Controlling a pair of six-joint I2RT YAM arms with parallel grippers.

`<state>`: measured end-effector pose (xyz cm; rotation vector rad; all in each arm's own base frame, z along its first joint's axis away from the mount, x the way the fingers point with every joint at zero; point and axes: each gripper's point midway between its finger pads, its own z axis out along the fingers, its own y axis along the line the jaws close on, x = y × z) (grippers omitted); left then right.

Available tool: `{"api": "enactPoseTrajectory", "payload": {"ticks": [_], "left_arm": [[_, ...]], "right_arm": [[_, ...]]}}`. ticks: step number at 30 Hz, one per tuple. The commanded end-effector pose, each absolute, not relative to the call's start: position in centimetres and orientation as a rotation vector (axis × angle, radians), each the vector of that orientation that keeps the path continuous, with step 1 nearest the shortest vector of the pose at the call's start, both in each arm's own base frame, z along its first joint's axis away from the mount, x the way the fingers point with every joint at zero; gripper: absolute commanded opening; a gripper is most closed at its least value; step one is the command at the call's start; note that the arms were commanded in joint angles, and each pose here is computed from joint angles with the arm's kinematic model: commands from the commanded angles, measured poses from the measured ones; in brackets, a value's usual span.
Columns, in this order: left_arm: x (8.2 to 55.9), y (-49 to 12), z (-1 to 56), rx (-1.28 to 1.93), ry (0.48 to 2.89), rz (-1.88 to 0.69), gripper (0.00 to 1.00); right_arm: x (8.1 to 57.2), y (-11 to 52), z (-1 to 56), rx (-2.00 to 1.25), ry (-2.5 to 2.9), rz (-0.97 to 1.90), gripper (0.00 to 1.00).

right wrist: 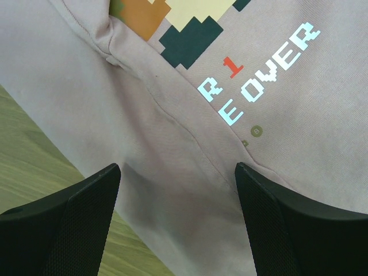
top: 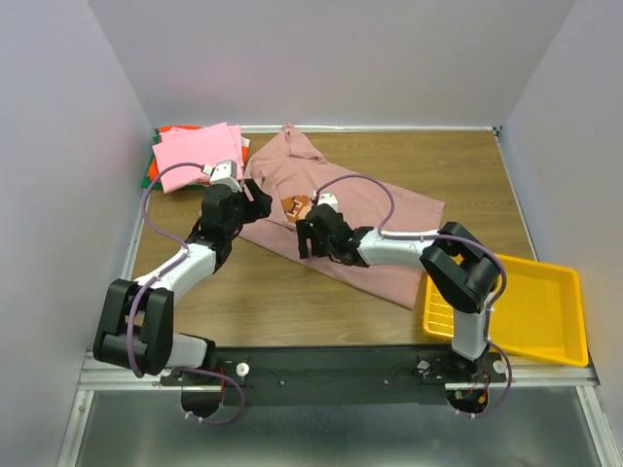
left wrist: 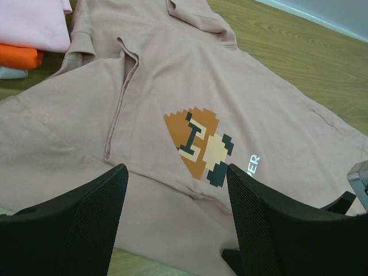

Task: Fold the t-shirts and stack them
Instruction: Fold the tshirt

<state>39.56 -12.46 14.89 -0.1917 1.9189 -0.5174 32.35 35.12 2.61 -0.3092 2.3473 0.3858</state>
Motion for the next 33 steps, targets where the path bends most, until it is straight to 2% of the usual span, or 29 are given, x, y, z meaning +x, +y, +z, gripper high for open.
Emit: {"api": "enactPoseTrajectory", "payload": {"ticks": [1,10,17,26,33], "left_arm": [[39.8,-12.6,16.3,-0.185,1.875,-0.522,0.77],[38.2,-12.0,16.7,-0.202,1.871,-0.52,0.77],[36.0,-11.3,16.9,-0.23,1.867,-0.525,0.77],[34.9,-10.4,18.3,-0.247,1.845,-0.496,0.79],[34.7,-9.8,18.8,-0.261,1.824,-0.471,0.82]], "right_arm": [[26.9,29.4,-4.3,-0.329,2.614,0.15,0.88],[25.2,27.9,-4.6,-0.32,2.641,0.136,0.88],[25.4,28.9,-1.6,-0.361,2.602,0.156,0.88],[28.5,35.7,5.8,-0.466,2.444,0.334,0.88],[30.3,41.5,6.5,-0.588,2.371,0.391,0.88]]}}
